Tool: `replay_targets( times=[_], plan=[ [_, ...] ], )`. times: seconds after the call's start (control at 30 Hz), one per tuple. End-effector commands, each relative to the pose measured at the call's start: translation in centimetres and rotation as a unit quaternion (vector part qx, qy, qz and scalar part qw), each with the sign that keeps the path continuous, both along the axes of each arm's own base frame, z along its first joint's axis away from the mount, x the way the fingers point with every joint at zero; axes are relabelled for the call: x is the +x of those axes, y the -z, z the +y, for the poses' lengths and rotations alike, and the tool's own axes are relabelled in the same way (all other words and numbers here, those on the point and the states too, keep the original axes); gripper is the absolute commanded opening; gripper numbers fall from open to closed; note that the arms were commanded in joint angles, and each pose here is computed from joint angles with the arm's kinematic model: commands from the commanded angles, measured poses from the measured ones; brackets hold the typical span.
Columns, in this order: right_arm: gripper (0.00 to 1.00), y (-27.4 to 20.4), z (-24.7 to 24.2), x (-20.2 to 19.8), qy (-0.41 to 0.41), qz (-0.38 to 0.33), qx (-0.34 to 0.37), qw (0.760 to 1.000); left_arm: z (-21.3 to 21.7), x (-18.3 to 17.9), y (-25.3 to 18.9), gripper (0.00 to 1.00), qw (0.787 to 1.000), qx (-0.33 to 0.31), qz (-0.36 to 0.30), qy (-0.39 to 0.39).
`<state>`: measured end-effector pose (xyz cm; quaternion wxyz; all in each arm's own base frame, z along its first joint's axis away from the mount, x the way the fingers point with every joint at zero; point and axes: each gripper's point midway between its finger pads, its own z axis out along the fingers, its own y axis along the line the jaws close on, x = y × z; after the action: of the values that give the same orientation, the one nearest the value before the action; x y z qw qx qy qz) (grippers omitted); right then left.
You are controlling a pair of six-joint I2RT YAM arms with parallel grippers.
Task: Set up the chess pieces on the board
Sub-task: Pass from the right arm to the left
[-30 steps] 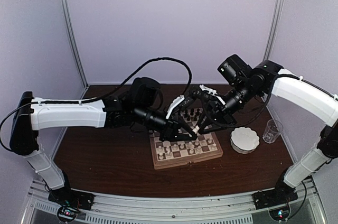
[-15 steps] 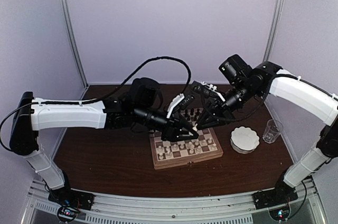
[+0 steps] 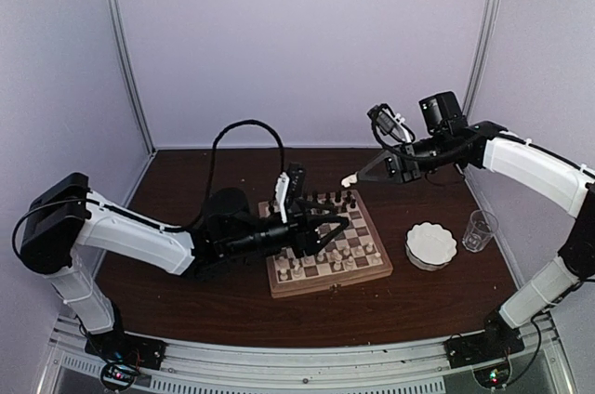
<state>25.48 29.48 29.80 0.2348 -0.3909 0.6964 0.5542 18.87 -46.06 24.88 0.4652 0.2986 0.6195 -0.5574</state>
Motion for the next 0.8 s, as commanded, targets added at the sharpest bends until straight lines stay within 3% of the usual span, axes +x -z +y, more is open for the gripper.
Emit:
replay_targets(
  times=[0.0, 0.3, 0.77],
  plan=[
    [0.1, -3.0, 0.0, -0.5, -0.007, -0.016, 0.048, 0.999, 1.9, 1.9, -6.2, 0.59, 0.981, -0.187, -0.009, -0.057],
    [0.11, -2.8, -0.2, -0.6, -0.001, -0.022, 0.048, 0.999, 1.0, 3.4, -6.0, 0.59, 0.971, -0.224, 0.061, -0.049],
    [0.13, -2.1, -0.2, -1.0, -0.005, -0.013, 0.05, 0.999, 0.2, 4.7, -6.3, 0.48, 0.965, -0.242, 0.094, -0.02]
  ],
)
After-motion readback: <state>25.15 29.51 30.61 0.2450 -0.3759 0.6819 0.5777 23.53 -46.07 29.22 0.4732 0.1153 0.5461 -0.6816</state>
